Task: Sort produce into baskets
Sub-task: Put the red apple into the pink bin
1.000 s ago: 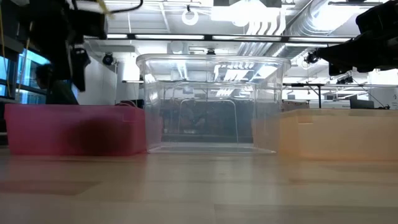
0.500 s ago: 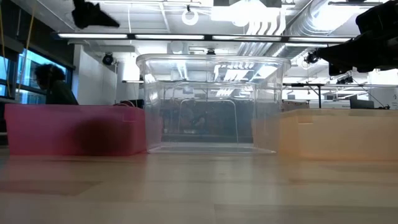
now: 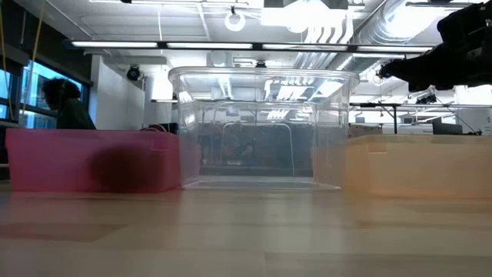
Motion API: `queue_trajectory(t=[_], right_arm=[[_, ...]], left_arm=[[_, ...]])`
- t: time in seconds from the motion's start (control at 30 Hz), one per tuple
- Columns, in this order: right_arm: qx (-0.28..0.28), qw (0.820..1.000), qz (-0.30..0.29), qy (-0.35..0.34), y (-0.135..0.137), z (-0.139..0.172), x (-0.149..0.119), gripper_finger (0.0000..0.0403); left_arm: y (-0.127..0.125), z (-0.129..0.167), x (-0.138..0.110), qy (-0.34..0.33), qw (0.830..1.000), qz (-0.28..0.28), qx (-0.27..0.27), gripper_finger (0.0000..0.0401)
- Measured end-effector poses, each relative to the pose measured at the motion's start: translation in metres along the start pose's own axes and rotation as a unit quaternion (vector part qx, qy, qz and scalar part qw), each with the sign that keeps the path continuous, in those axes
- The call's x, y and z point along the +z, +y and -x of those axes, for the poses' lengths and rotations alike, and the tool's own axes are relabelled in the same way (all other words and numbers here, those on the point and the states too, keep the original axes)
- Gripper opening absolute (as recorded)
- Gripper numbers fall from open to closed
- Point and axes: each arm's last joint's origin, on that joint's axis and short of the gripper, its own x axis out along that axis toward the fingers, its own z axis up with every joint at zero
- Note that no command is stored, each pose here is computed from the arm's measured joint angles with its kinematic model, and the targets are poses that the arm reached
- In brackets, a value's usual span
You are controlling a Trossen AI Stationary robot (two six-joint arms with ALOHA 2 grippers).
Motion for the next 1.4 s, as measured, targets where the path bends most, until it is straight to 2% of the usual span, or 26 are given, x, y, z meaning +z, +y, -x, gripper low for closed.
queue_trajectory(t=[0.07,0.13,0.17,0.23,0.3,0.33,0.4,0.5,0.57,0.6,0.8,0.97,1.1,1.17,1.23,1.3,1.4], right_arm=[[-0.002,1.000,-0.008,-0.015,0.000,0.000,0.003,0.0000],[0.014,0.995,-0.076,-0.061,-0.001,0.001,0.012,0.0000],[0.033,0.986,-0.130,-0.102,-0.001,0.002,0.019,0.0000],[0.055,0.953,-0.236,-0.182,-0.004,0.007,0.035,0.0000],[0.049,0.904,-0.330,-0.267,-0.009,0.014,0.050,0.0000],[0.045,0.881,-0.357,-0.306,-0.012,0.018,0.056,0.0000],[0.032,0.853,-0.364,-0.371,-0.016,0.026,0.066,0.0000],[0.031,0.825,-0.356,-0.438,-0.020,0.033,0.081,0.0000],[0.032,0.817,-0.352,-0.456,-0.023,0.033,0.102,0.0000],[0.026,0.821,-0.344,-0.455,-0.025,0.029,0.114,0.0000],[-0.031,0.902,-0.256,-0.347,-0.026,-0.028,0.174,0.0000],[-0.056,0.937,-0.205,-0.278,-0.027,-0.069,0.215,0.0000],[-0.037,0.964,-0.209,-0.160,-0.024,-0.101,0.228,0.0000],[-0.018,0.966,-0.241,-0.094,-0.021,-0.113,0.230,0.0000],[-0.010,0.957,-0.287,-0.027,-0.020,-0.122,0.233,0.0000],[-0.025,0.938,-0.337,0.070,-0.018,-0.128,0.228,0.0001],[-0.057,0.892,-0.375,0.244,-0.009,-0.131,0.209,0.0014]], left_arm=[[0.002,-0.001,0.004,-0.019,1.000,-0.007,0.013,0.0392],[0.006,-0.003,0.006,-0.030,0.999,-0.010,0.029,0.0392],[0.007,-0.004,0.007,-0.033,0.999,-0.012,0.034,0.0392],[0.011,-0.006,0.008,-0.035,0.998,-0.017,0.042,0.0392],[0.013,-0.007,0.009,-0.035,0.998,-0.021,0.043,0.0392],[0.014,-0.008,0.010,-0.034,0.998,-0.023,0.041,0.0392],[0.016,-0.010,0.011,-0.032,0.998,-0.029,0.035,0.0392],[0.020,-0.012,0.016,-0.040,0.998,-0.047,0.032,0.0392],[0.024,-0.014,0.018,-0.045,0.997,-0.052,0.036,0.0392],[0.026,-0.015,0.020,-0.046,0.997,-0.054,0.037,0.0392],[0.034,-0.017,0.029,-0.040,0.997,-0.064,0.001,0.0392],[0.034,-0.007,0.038,-0.027,0.997,-0.068,-0.036,0.0392],[0.035,0.008,0.044,-0.012,0.996,-0.072,-0.045,0.0392],[0.036,0.015,0.046,-0.007,0.996,-0.074,-0.043,0.0392],[0.036,0.021,0.048,-0.004,0.996,-0.076,-0.040,0.0392],[0.037,0.028,0.050,-0.005,0.995,-0.086,-0.041,0.0392],[0.037,0.035,0.054,-0.008,0.995,-0.094,-0.044,0.0392]])
